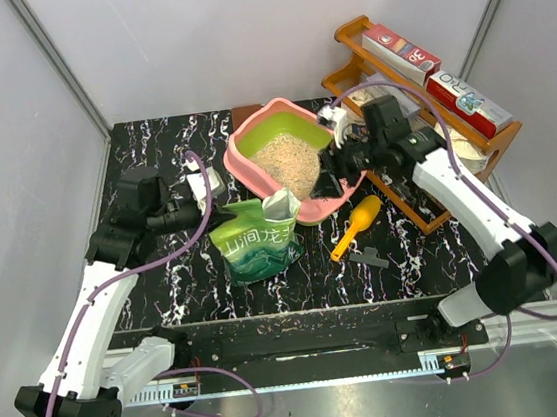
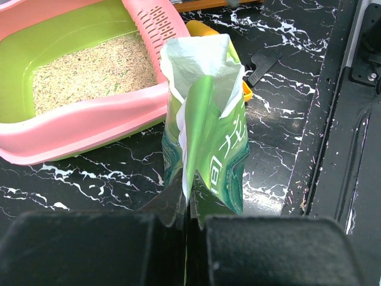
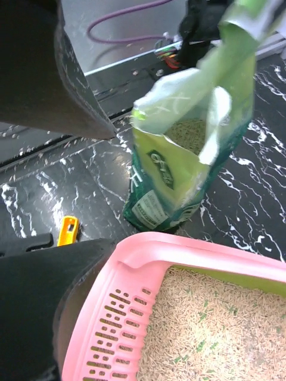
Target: Fill the litter box with clean litter
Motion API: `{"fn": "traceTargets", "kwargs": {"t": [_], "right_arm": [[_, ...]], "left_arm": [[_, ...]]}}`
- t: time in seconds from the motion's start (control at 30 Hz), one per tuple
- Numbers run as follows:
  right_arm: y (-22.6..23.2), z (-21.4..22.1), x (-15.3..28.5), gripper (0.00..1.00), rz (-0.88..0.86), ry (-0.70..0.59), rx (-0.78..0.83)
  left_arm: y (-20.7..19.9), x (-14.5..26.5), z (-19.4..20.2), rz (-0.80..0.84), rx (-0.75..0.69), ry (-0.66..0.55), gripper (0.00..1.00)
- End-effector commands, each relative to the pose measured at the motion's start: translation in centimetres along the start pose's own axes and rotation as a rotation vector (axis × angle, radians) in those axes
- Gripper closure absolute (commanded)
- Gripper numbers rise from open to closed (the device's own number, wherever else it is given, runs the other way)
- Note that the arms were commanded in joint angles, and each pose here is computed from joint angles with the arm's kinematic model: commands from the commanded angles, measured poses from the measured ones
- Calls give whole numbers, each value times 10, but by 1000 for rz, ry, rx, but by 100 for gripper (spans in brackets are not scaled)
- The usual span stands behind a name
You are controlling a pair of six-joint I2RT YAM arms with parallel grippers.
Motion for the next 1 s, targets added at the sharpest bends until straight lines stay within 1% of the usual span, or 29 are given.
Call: {"fn": "traceTargets", "kwargs": {"t": [0.0,0.03,0.13,0.17,0.27,0.4,0.47,0.6,0.7,0.77,0.8,0.87,0.97], "right_arm": [[16,16,17,25,-171,-80,324],[17,20,19,25,-180,-90,358],[13,33,12,23,-238,-83,369],[13,34,9,22,-264,-86,375],[12,30,1,22,-274,-110,404],[12,19,-15,24,-298,-132,443],[21,15,-24,25,-331,-139,469],[32,20,-48,28,-388,-102,482],[40,25,-62,32,-426,-78,496],[46,23,-68,36,-437,-90,503],[47,20,-73,43,-423,-109,497],[43,18,-76,52,-377,-123,497],[40,18,-77,58,-330,-138,504]], "left_arm": [[0,1,-4,-19,-11,-42,97],[0,1,-4,-22,-13,-44,97],[-1,1,-2,-28,1,-41,96],[-1,1,-1,-29,5,-40,96],[-1,2,1,-36,14,-38,96],[-1,2,2,-41,23,-46,96],[0,2,1,-45,20,-52,96],[1,2,0,-52,23,-62,95],[0,2,0,-52,28,-66,96],[-1,2,0,-51,29,-68,96],[-1,3,2,-54,31,-67,95],[-2,3,3,-56,35,-66,96],[-2,4,3,-55,36,-68,96]]}}
Point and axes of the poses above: each gripper's point midway between its finger pads, its own x axis back along the fingers, its own y axis along the line the jaws close on, z = x × y, the point moved 10 cm from there along x, back along the fingers, and after that the axes turned 7 degrees about -x, right-handed, at the moved point
